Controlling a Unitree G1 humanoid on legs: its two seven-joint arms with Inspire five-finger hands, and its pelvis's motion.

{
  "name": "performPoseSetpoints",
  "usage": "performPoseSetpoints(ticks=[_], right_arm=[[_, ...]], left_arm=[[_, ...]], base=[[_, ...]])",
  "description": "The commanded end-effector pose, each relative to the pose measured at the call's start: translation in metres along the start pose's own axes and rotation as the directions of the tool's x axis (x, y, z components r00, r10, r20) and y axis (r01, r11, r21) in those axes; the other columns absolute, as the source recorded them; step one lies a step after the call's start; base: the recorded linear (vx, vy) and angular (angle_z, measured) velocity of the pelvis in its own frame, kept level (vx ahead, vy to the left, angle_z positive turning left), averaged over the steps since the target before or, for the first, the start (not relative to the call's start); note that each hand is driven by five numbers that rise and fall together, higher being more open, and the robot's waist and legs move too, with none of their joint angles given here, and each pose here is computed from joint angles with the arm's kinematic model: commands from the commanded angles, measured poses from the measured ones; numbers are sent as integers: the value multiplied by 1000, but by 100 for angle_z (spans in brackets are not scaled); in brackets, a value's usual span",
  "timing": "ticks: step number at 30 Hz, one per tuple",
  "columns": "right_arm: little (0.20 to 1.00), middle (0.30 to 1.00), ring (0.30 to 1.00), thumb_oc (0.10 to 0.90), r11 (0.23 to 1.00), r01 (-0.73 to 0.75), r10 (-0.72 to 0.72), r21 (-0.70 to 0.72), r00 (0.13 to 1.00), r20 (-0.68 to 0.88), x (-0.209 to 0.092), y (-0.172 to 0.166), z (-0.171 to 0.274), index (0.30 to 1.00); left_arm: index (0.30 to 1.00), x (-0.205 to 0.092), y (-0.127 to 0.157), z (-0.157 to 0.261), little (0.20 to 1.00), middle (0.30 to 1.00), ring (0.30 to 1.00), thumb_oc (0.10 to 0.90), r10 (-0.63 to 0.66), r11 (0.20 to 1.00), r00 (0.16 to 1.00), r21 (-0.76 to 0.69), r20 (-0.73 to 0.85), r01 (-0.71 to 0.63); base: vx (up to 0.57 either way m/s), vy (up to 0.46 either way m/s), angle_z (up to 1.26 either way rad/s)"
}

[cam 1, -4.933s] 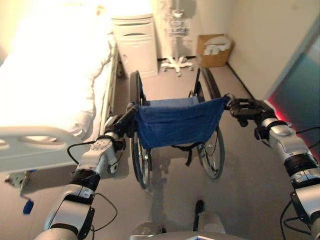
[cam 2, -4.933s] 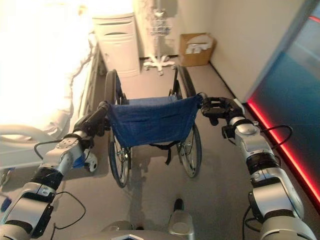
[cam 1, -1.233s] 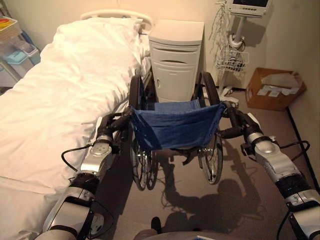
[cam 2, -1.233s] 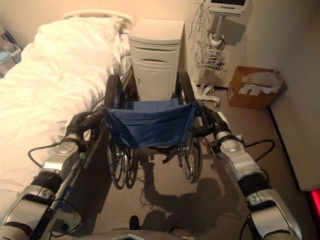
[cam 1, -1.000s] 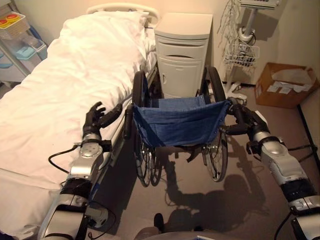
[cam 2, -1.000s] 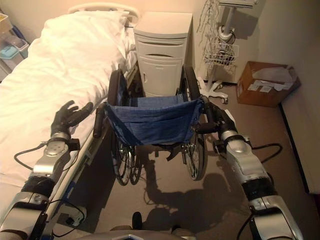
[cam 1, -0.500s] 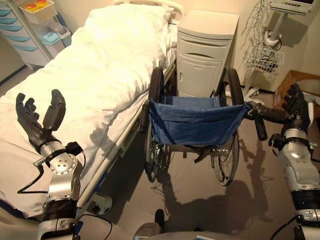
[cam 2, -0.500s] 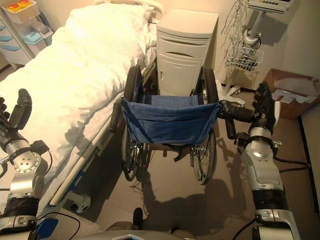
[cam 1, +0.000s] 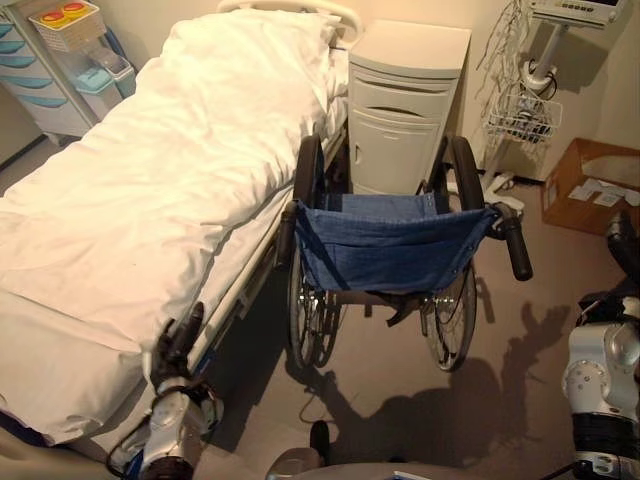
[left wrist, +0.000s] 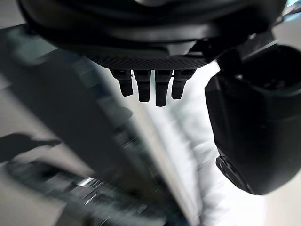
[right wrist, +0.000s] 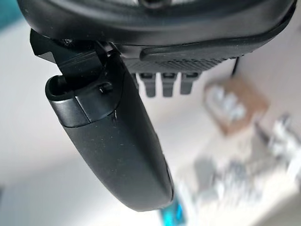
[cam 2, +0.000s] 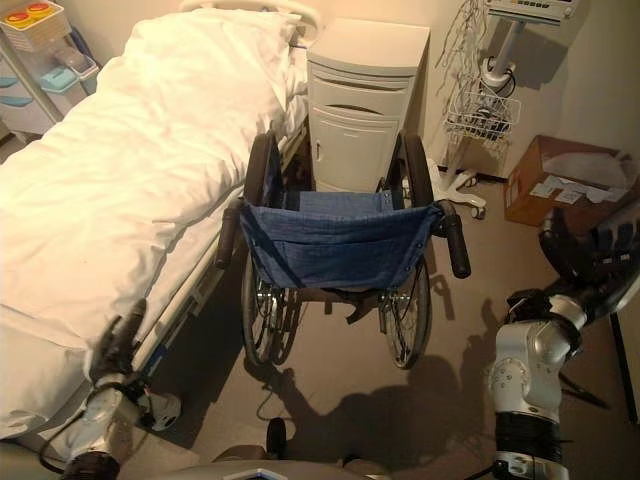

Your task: Push the wheelchair next to the bed

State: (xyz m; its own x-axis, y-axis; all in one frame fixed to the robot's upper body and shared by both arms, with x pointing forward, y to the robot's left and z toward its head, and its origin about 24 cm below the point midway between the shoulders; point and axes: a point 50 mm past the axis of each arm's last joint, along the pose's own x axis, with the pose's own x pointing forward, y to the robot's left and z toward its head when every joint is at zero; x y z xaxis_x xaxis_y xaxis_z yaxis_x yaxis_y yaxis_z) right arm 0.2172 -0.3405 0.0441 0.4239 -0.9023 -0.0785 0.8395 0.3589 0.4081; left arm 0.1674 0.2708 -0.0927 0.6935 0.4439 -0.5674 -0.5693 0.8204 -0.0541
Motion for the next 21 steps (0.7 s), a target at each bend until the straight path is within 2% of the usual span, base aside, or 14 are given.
performPoseSetpoints(ticks=[1, 5, 7, 10, 11, 12, 13, 15, 21], right_arm=[[900, 900, 900, 800, 988, 156, -156, -1, 988, -2, -1, -36, -16, 900], [900, 900, 900, 800, 952, 203, -263, -229, 925, -273, -35, -96, -85, 900], [900, 900, 900, 800, 925, 99, -261, -368, 867, -424, -56, -116, -112, 900], [900, 900, 900, 800, 841, -123, -215, -527, 817, -535, -75, -131, -130, 900], [900, 900, 900, 800, 715, -358, -145, -600, 763, -629, -90, -136, -141, 900], [900, 900, 900, 800, 596, -495, -104, -632, 733, -672, -101, -140, -147, 900], [900, 900, 900, 800, 567, -531, -90, -630, 720, -688, -103, -140, -148, 900], [900, 900, 900, 800, 419, -730, -29, -540, 583, -812, -122, -145, -157, 900], [900, 900, 900, 800, 342, -851, -14, -399, 420, -907, -143, -157, -164, 900]], left_arm=[[900, 6, -5, 25, 900, 900, 900, 800, -86, 995, 987, 69, 134, 77], [900, 3, -4, -7, 900, 900, 900, 800, -133, 976, 991, 173, -1, 131], [900, -1, -8, -26, 900, 900, 900, 800, -156, 959, 984, 224, -91, 173], [900, -8, -6, -47, 900, 900, 900, 800, -162, 941, 969, 266, -188, 209], [900, -14, -2, -63, 900, 900, 900, 800, -152, 932, 951, 283, -268, 228], [900, -19, 3, -74, 900, 900, 900, 800, -135, 926, 939, 298, -316, 233], [900, -20, 4, -75, 900, 900, 900, 800, -135, 923, 936, 301, -326, 238], [900, -28, 5, -88, 900, 900, 900, 800, -160, 877, 906, 364, -392, 313], [900, -41, 7, -109, 900, 900, 900, 800, -173, 887, 854, 299, -490, 351]], base=[[12, -1, -11], [1, -1, -2], [-1, -6, -3], [-24, -4, -8], [-47, -6, -20], [-50, -8, -21], [-42, -14, -15], [-35, -24, -5], [-9, -3, -1]])
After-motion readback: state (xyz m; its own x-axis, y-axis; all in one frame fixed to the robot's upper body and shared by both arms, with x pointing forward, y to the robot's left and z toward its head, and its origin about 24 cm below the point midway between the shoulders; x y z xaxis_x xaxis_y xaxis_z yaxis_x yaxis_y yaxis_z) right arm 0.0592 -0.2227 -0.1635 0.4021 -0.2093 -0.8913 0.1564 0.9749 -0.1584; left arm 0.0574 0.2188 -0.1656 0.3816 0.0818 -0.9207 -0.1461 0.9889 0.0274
